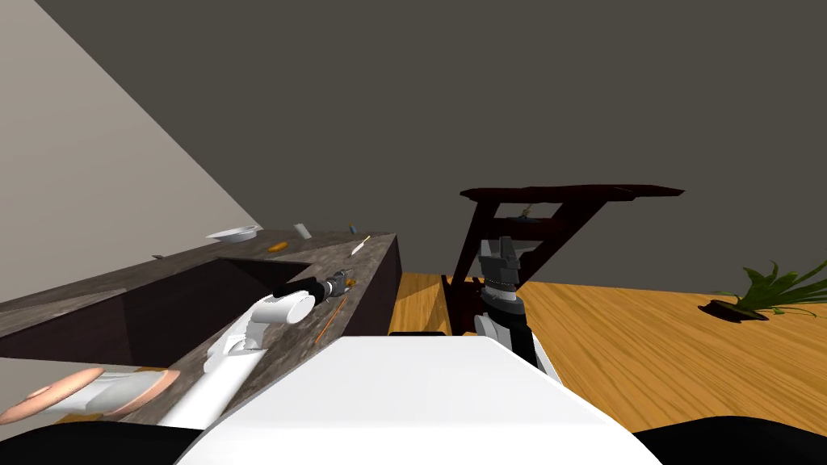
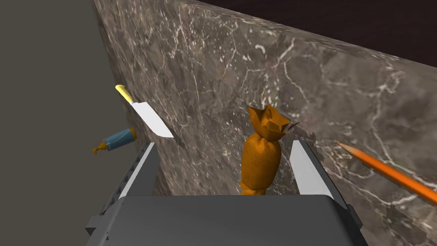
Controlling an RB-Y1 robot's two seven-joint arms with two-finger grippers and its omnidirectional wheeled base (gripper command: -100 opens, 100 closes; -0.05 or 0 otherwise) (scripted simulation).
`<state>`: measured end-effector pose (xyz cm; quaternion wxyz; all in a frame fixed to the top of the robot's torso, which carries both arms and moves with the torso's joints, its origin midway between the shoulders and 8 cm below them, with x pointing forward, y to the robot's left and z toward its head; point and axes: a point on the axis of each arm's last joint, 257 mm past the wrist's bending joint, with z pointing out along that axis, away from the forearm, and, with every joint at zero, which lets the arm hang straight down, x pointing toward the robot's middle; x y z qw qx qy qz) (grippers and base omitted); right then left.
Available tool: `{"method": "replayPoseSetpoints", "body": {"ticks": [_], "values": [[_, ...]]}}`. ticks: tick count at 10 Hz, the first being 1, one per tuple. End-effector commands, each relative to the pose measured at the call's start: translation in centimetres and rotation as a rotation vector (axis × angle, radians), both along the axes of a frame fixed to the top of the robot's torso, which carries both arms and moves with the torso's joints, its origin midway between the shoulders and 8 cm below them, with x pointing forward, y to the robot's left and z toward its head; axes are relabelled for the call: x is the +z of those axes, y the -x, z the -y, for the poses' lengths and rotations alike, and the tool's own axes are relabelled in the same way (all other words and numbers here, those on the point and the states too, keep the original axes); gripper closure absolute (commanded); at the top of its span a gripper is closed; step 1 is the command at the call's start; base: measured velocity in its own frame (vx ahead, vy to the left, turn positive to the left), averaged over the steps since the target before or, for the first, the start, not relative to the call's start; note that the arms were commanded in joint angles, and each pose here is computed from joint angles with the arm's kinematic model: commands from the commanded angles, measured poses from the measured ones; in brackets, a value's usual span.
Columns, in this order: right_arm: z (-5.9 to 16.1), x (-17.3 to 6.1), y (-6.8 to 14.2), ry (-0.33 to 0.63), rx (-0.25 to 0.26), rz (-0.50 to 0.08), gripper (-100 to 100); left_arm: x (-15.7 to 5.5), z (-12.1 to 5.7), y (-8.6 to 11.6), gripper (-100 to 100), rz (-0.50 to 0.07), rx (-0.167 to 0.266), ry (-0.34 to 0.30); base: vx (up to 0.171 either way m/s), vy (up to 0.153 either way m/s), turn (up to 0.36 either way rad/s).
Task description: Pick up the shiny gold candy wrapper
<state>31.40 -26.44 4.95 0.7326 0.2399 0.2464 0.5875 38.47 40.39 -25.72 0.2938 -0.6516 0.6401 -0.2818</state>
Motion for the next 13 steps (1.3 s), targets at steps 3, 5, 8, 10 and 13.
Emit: {"method": "replayPoseSetpoints", "body": {"ticks": [3, 5, 8, 10, 13], "values": [[0.0, 0.0, 0.0, 0.000, 0.000, 0.000, 0, -2.5, -2.0, 2.1, -100, -0.148, 0.024, 0.013, 0.066, 0.037, -0.048], [0.0, 0.0, 0.0, 0.000, 0.000, 0.000, 0, -3.0, -2.4, 2.7, -100, -0.186, 0.031, 0.017, 0.035, 0.030, -0.027], [0.0, 0.0, 0.0, 0.000, 0.000, 0.000, 0, -4.2, -3.6, 4.3, -100, -0.279, 0.050, 0.026, 0.049, 0.031, -0.043], [0.0, 0.0, 0.0, 0.000, 0.000, 0.000, 0, -4.8, -4.2, 5.3, -100, -0.330, 0.060, 0.033, 0.055, 0.043, -0.035], [0.0, 0.0, 0.0, 0.000, 0.000, 0.000, 0, -6.0, -4.8, 7.1, -100, -0.412, 0.077, 0.048, 0.056, 0.038, -0.034]]}}
